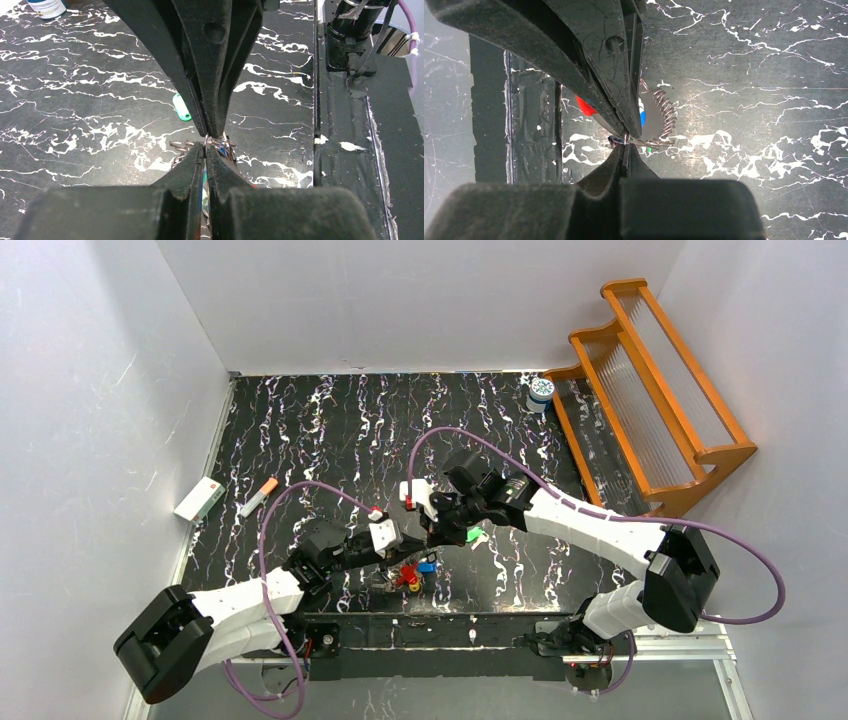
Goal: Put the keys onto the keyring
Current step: Adjust the key on the keyring.
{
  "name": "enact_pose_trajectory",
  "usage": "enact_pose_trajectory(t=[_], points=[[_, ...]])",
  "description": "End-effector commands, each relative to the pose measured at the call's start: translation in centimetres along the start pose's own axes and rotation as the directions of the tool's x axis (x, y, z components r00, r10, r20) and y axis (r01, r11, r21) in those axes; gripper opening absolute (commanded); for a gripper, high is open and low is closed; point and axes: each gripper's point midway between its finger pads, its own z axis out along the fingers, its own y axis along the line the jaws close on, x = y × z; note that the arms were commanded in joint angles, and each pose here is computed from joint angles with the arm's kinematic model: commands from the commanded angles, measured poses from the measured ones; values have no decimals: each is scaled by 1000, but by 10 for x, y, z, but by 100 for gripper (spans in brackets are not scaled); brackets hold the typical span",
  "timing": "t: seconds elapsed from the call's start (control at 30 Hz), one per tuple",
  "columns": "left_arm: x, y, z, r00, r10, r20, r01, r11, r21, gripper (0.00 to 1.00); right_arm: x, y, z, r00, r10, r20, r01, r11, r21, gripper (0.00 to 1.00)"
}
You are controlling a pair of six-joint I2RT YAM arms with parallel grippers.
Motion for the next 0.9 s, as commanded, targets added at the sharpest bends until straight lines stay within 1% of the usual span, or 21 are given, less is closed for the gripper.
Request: enact_pose_trajectory(t=[0.0,0.03,0.07,0.1,0.17,0.2,0.27,0.33,0.43,0.5,0.67,0.73,0.87], points=[[-17,5,4,999,18,40,-17,1000,-15,0,-24,2,-3,996,-52,71,53,999,-7,1],[-17,6,4,999,15,40,-14,1000,-20,0,-24,0,-3,996,-53,76,53,999,2,1],[-16,7,3,999,11,39,-9,999,-31,0,-23,-2,-3,996,-51,78,50,999,16,3],[-16,8,2,999,7,41,-5,999,-41,0,-22,-3,-3,996,-47,80,45,999,31,11],[-16,10,0,999,-2,48,6,998,-64,0,-21,-8,-4,995,-35,92,29,997,69,31],[-16,11,-2,999,-9,52,13,997,-77,0,-21,-11,-5,994,-31,105,22,996,89,38],[-17,14,-5,998,-19,67,26,994,-104,0,-24,-15,-9,990,-22,141,5,993,119,50],[-20,17,-9,995,-35,95,47,990,-135,0,-25,-18,-13,983,-16,181,-10,990,142,57],[-27,20,-16,987,-46,155,74,981,-179,0,-29,-24,-25,967,-26,254,-17,986,164,59],[-31,22,-21,978,-62,198,103,973,-205,0,-29,-23,-31,955,-18,296,-25,990,140,59],[-46,23,-32,950,-59,307,134,964,-230,0,-30,-14,-39,927,-9,374,-14,998,58,52],[-58,22,-36,932,-43,360,132,965,-228,0,-31,-9,-37,921,-6,390,-3,1000,22,49],[-65,18,-40,914,-28,405,123,970,-212,0,-37,-1,-32,902,-6,431,28,999,-46,48]])
